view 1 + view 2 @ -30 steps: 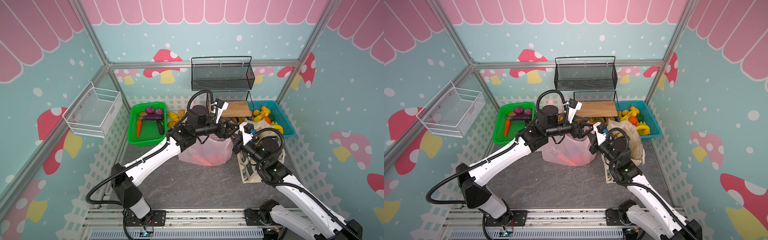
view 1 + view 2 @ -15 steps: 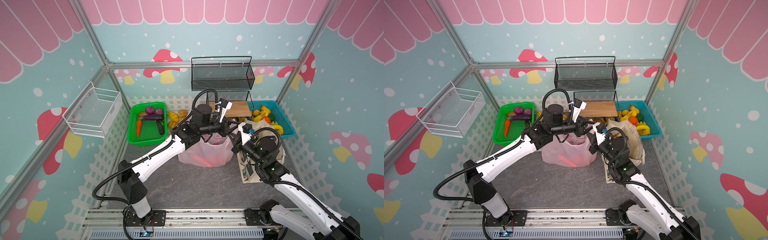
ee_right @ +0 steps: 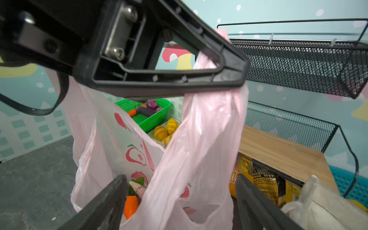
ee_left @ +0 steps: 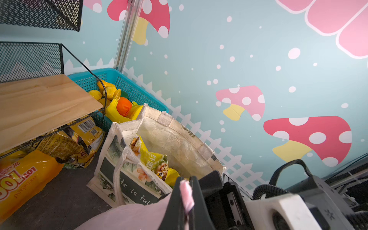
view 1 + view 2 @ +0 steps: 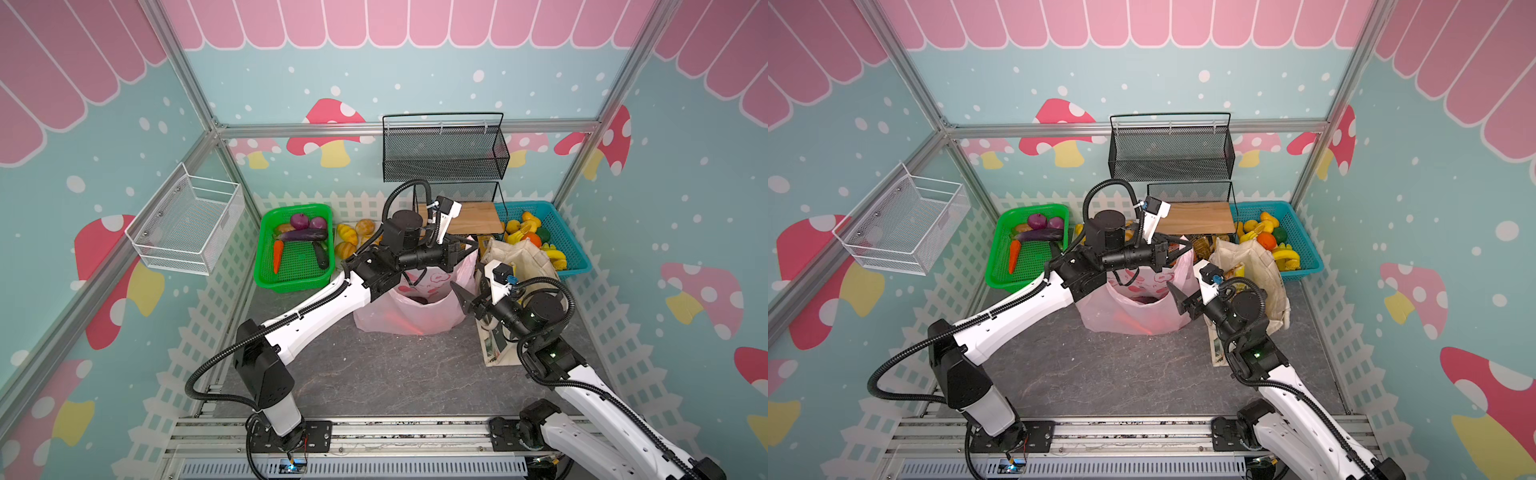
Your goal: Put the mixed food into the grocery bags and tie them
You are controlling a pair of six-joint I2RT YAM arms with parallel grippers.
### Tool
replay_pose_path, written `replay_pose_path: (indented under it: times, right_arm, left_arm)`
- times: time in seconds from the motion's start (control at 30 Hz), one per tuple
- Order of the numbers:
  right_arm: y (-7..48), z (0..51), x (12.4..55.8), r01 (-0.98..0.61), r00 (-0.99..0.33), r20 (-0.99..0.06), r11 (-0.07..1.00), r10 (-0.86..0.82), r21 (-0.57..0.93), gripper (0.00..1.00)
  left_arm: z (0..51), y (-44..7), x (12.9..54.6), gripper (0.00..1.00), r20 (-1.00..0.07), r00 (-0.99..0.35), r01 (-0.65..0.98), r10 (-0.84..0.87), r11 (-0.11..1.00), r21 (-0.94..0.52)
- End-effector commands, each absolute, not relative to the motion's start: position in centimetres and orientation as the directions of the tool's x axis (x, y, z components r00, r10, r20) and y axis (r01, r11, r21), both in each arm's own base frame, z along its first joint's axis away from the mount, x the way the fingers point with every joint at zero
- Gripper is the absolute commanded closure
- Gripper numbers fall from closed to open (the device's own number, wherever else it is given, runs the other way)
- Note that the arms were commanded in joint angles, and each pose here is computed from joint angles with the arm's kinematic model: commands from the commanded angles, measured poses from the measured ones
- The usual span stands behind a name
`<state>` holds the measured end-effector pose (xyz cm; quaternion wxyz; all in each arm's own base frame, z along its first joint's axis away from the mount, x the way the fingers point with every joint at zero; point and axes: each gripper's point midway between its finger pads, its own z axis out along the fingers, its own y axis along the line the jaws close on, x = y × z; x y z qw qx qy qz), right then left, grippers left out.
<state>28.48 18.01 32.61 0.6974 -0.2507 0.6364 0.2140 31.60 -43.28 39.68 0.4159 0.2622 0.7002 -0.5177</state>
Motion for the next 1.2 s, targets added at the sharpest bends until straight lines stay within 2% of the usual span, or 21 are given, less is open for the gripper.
replay_pose_path:
  times: [0.0,0.2,0.4,0.47,0.63,0.73,0.83,0.9,1.07,1.17]
  right_arm:
    - [17.7,35.7,29.3,-0.584,0.198,-0.979,0.808,0.057,-0.071,0.13]
    - [15.3,36.4,32.3,-0.425,0.204,-0.970,0.905,0.129,0.031,0.14]
    - [14.4,34.8,34.9,-0.334,0.171,-0.967,0.934,0.189,0.124,0.18]
    - [13.8,32.5,35.9,-0.280,0.126,-0.971,0.946,0.205,0.164,0.24]
    - [13.7,26.1,36.2,-0.250,0.011,-0.982,0.951,0.189,0.180,0.48]
    - [14.1,25.0,35.5,-0.283,0.001,-0.987,0.947,0.160,0.153,0.54]
    - [14.5,26.0,35.0,-0.321,0.034,-0.991,0.941,0.129,0.112,0.56]
    - [14.9,27.0,34.5,-0.352,0.062,-0.993,0.933,0.102,0.074,0.54]
    - [17.0,28.6,32.8,-0.484,0.120,-0.992,0.870,-0.043,-0.097,0.24]
    - [18.2,29.3,31.7,-0.577,0.154,-0.979,0.792,-0.134,-0.199,0.13]
  left_arm:
    - [41.8,-42.7,30.8,1.00,-0.843,-0.526,0.797,-0.117,0.280,-0.536]
    - [42.0,-42.7,30.7,1.00,-0.828,-0.544,0.784,-0.136,0.269,-0.560]
    - [41.8,-42.6,30.6,1.00,-0.819,-0.558,0.775,-0.136,0.266,-0.573]
    - [41.9,-42.4,30.7,1.00,-0.813,-0.565,0.771,-0.139,0.264,-0.580]
    - [42.1,-41.5,31.2,1.00,-0.798,-0.578,0.754,-0.168,0.264,-0.602]
    - [42.0,-41.2,31.6,1.00,-0.798,-0.579,0.752,-0.170,0.267,-0.602]
    - [41.6,-41.1,32.0,1.00,-0.802,-0.576,0.753,-0.158,0.279,-0.596]
    - [41.3,-40.9,32.3,1.00,-0.800,-0.580,0.749,-0.156,0.285,-0.599]
    - [41.4,-40.3,32.7,1.00,-0.801,-0.577,0.747,-0.160,0.291,-0.597]
    - [41.5,-40.2,32.6,1.00,-0.802,-0.576,0.751,-0.158,0.287,-0.595]
